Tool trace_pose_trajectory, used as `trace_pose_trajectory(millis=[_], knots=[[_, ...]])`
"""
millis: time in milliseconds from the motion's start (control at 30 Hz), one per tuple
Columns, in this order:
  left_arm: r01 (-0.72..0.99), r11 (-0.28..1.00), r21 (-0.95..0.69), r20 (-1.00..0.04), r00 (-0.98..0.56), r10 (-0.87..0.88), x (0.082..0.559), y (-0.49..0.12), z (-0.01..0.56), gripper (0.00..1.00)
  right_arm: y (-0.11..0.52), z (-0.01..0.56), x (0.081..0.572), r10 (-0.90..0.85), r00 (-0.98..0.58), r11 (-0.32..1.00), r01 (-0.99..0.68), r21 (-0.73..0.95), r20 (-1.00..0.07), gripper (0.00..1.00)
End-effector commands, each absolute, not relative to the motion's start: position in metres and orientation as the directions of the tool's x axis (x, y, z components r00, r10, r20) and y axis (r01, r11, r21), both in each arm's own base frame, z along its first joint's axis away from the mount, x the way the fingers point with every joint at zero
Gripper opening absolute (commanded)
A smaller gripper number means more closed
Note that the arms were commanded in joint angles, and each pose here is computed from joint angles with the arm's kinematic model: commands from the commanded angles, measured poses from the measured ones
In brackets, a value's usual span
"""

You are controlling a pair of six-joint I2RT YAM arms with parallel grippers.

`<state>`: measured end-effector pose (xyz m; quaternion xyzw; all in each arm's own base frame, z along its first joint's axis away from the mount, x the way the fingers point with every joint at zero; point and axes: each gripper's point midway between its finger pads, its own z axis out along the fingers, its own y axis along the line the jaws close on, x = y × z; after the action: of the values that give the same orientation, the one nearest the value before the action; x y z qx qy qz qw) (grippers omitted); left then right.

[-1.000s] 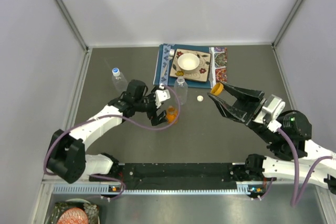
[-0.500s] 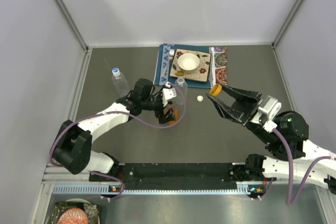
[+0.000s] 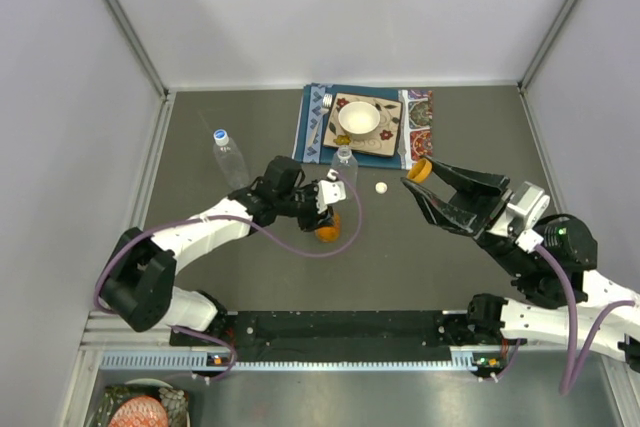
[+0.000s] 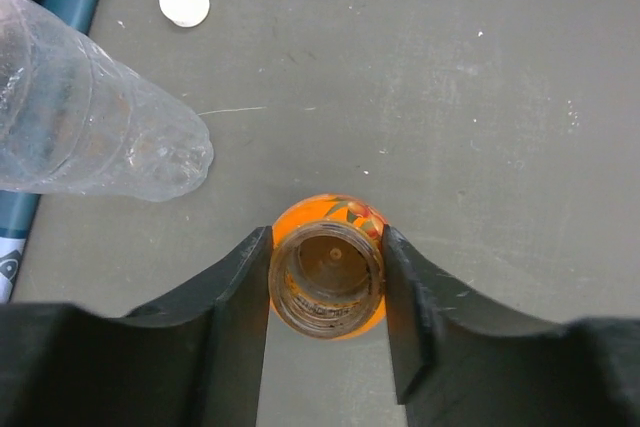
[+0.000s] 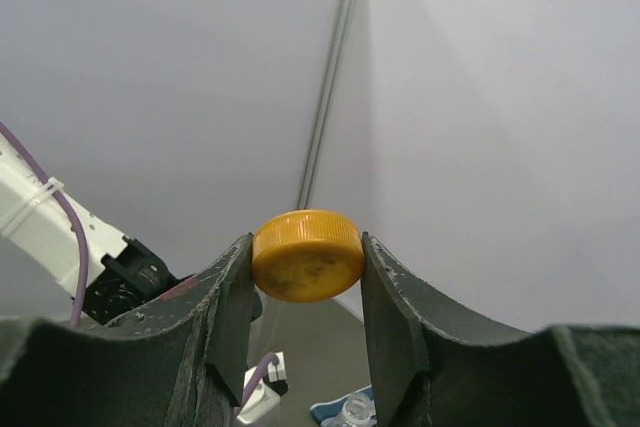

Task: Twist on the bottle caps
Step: Adjust the plastic bottle at the center of the board.

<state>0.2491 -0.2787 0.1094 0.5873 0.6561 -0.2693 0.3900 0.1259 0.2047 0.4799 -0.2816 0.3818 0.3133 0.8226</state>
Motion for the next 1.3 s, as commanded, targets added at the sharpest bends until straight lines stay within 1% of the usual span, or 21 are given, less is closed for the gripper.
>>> trace_pose_trajectory(millis=[0, 67, 100, 133, 167, 200, 233, 267, 300, 367, 400, 533, 700, 733, 933, 967, 1067, 1167, 1200, 1233, 1267], knots=[[0.975, 0.152, 0.16, -0.792, 0.035, 0.61, 0.249, -0.268, 0.111, 0.33, 0.2, 0.488, 0.123, 0.344, 0.497, 0.643, -0.743, -0.185, -0.797, 0.36], [0.978, 0.141, 0.155, -0.747, 0.023, 0.664, 0.245, -0.256, 0.108, 0.26, 0.2, 0.49, 0.123, 0.344, 0.493, 0.641, -0.745, -0.184, -0.799, 0.36], [0.975, 0.14, 0.172, -0.741, 0.035, 0.67, 0.25, -0.257, 0.12, 0.21, 0.202, 0.49, 0.124, 0.339, 0.49, 0.639, -0.746, -0.185, -0.803, 0.36], [0.985, 0.123, 0.121, -0.693, -0.005, 0.721, 0.238, -0.246, 0.112, 0.19, 0.203, 0.491, 0.123, 0.339, 0.487, 0.636, -0.749, -0.186, -0.805, 0.36], [0.984, 0.112, 0.136, -0.662, 0.006, 0.75, 0.239, -0.241, 0.114, 0.17, 0.204, 0.491, 0.123, 0.337, 0.486, 0.634, -0.75, -0.188, -0.806, 0.36], [0.983, 0.104, 0.149, -0.642, 0.016, 0.766, 0.24, -0.243, 0.126, 0.12, 0.204, 0.493, 0.123, 0.34, 0.485, 0.631, -0.753, -0.186, -0.806, 0.36], [0.987, 0.09, 0.136, -0.603, 0.011, 0.797, 0.237, -0.241, 0.124, 0.1, 0.205, 0.495, 0.122, 0.343, 0.485, 0.628, -0.755, -0.187, -0.804, 0.36], [0.99, 0.079, 0.121, -0.501, -0.008, 0.865, 0.229, -0.223, 0.118, 0.06, 0.206, 0.495, 0.122, 0.343, 0.482, 0.626, -0.757, -0.186, -0.806, 0.36], [0.987, 0.059, 0.148, -0.482, 0.02, 0.876, 0.23, -0.229, 0.133, 0.01, 0.206, 0.497, 0.122, 0.346, 0.48, 0.624, -0.759, -0.184, -0.807, 0.36], [0.994, 0.036, 0.103, -0.386, 0.007, 0.922, 0.218, -0.219, 0.13, 0.0, 0.208, 0.498, 0.121, 0.347, 0.475, 0.617, -0.765, -0.184, -0.809, 0.36], [0.992, 0.024, 0.125, -0.364, 0.023, 0.931, 0.217, -0.224, 0.134, 0.0, 0.208, 0.498, 0.121, 0.349, 0.473, 0.615, -0.767, -0.183, -0.809, 0.36], [1.0, -0.005, 0.008, -0.232, 0.006, 0.973, 0.179, -0.236, 0.114, 0.0, 0.205, 0.502, 0.12, 0.356, 0.472, 0.616, -0.767, -0.177, -0.807, 0.36], [0.993, -0.108, -0.046, -0.11, 0.102, 0.989, 0.135, -0.257, 0.087, 0.0, 0.199, 0.508, 0.119, 0.356, 0.467, 0.619, -0.767, -0.17, -0.81, 0.36], [0.993, -0.098, -0.063, -0.088, 0.093, 0.992, 0.131, -0.26, 0.079, 0.0, 0.198, 0.511, 0.119, 0.36, 0.466, 0.621, -0.766, -0.166, -0.808, 0.36], [0.992, -0.108, -0.069, -0.135, 0.098, 0.986, 0.125, -0.302, 0.066, 0.0, 0.194, 0.513, 0.119, 0.357, 0.467, 0.625, -0.763, -0.164, -0.809, 0.36], [0.993, -0.103, -0.061, -0.166, 0.092, 0.982, 0.129, -0.313, 0.068, 0.01, 0.195, 0.513, 0.119, 0.355, 0.467, 0.625, -0.762, -0.166, -0.809, 0.36], [0.994, -0.1, -0.039, -0.213, 0.09, 0.973, 0.135, -0.332, 0.065, 0.08, 0.195, 0.511, 0.12, 0.348, 0.466, 0.629, -0.759, -0.166, -0.813, 0.36], [0.995, -0.095, -0.038, -0.246, 0.083, 0.966, 0.138, -0.343, 0.061, 0.19, 0.194, 0.51, 0.121, 0.343, 0.464, 0.632, -0.757, -0.165, -0.816, 0.36], [0.994, -0.095, -0.045, -0.251, 0.081, 0.965, 0.136, -0.345, 0.06, 0.24, 0.194, 0.511, 0.121, 0.343, 0.464, 0.632, -0.757, -0.165, -0.816, 0.36], [0.995, -0.092, -0.048, -0.255, 0.077, 0.964, 0.136, -0.346, 0.058, 0.33, 0.195, 0.51, 0.122, 0.34, 0.461, 0.633, -0.757, -0.163, -0.82, 0.36], [0.994, -0.094, -0.052, -0.254, 0.078, 0.964, 0.134, -0.345, 0.056, 0.39, 0.194, 0.51, 0.121, 0.341, 0.46, 0.632, -0.758, -0.162, -0.82, 0.36]])
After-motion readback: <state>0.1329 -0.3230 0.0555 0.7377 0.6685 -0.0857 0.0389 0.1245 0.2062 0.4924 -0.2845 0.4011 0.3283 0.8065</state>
